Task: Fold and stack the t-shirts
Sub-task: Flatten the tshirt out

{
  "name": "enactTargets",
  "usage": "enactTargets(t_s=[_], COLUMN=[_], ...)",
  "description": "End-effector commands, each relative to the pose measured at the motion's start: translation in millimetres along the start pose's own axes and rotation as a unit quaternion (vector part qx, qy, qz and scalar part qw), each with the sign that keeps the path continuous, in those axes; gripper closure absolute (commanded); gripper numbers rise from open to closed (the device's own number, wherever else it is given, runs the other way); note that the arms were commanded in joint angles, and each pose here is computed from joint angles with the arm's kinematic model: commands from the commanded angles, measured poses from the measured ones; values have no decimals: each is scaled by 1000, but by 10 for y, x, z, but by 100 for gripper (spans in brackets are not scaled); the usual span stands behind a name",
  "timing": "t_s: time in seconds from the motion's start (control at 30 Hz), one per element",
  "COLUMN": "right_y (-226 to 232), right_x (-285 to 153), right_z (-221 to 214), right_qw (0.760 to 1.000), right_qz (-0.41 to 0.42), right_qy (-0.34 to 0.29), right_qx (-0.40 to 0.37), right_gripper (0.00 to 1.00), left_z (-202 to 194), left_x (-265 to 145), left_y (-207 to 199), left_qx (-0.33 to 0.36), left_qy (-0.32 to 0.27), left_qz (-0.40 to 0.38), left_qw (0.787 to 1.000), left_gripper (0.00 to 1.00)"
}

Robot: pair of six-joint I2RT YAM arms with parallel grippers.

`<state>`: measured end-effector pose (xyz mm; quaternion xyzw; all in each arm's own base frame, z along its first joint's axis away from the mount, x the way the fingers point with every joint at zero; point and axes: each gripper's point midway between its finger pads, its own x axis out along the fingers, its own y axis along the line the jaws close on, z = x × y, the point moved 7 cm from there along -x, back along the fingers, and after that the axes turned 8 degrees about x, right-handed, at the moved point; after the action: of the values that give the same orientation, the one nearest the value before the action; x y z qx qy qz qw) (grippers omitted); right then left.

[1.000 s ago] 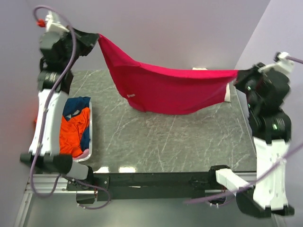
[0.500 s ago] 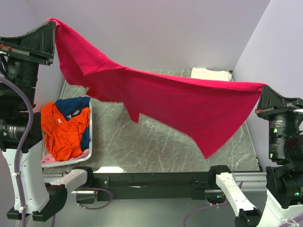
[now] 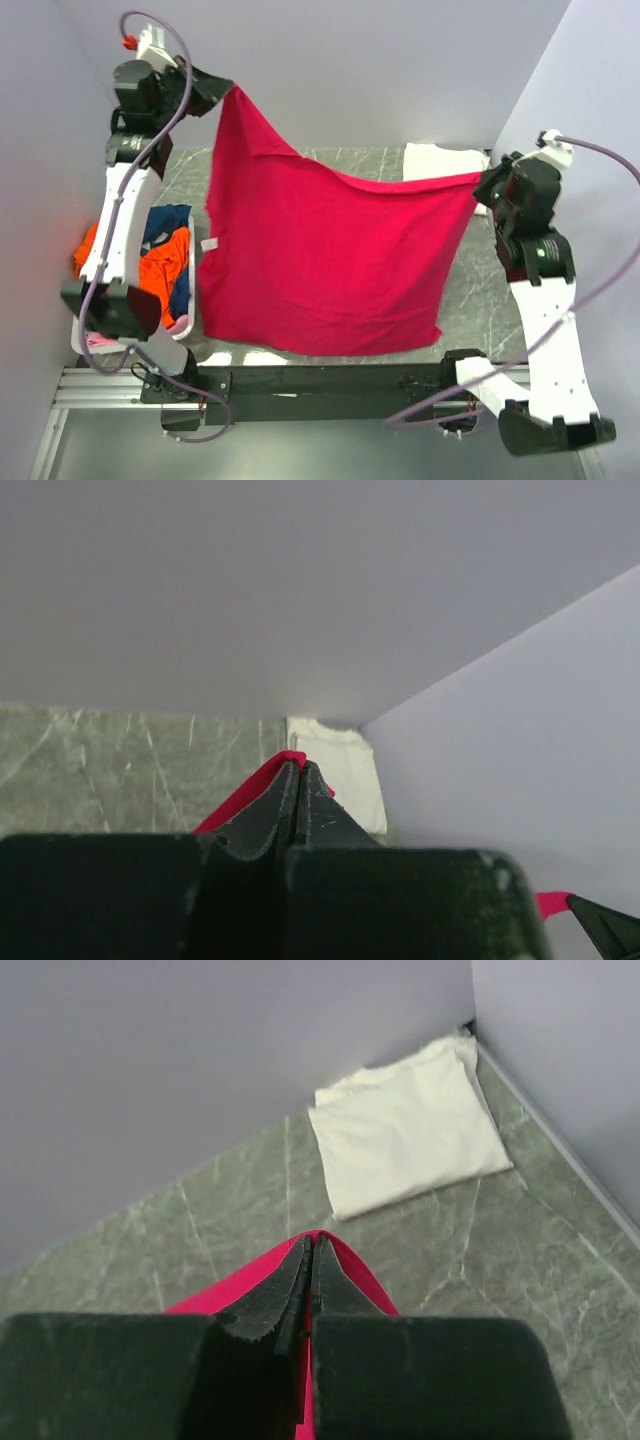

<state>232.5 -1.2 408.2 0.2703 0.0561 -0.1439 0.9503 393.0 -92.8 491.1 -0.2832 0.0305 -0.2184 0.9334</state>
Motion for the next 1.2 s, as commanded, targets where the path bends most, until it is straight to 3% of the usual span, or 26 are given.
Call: enactTargets(t_s=[0.0,0.33,0.63,0.83,1.0,1.17], right_y=[125,269,153,63,3,-12], right_x=[54,-274,-1073,-1666,-1919,-1973], right_z=[260,685,886,1106,1125,1171], right_qw=[998,992,977,962,959,950], right_qz=[12,45,104,132,138,133], right_qy=[-57,-115,-178,-234,-234,-246], right_qx=[16,27,45,56,84,139], right_gripper=[100,100,100,100,100,100], left_z=[342,771,979,1150,1242,1320], left_x=[-84,-374,-1440,-2298,-2595,-2549], left_y=[-328,-738,-1208,-1526,-1712,-1817], left_qx=[26,59,142,204,235,243], left_qy=[-46,-133,-238,-324,-347,-350], left_qz=[-64,-112,-104,-71,-77,-109], left_qw=[997,983,955,921,905,898], left_gripper=[99,100,99,99,99,100])
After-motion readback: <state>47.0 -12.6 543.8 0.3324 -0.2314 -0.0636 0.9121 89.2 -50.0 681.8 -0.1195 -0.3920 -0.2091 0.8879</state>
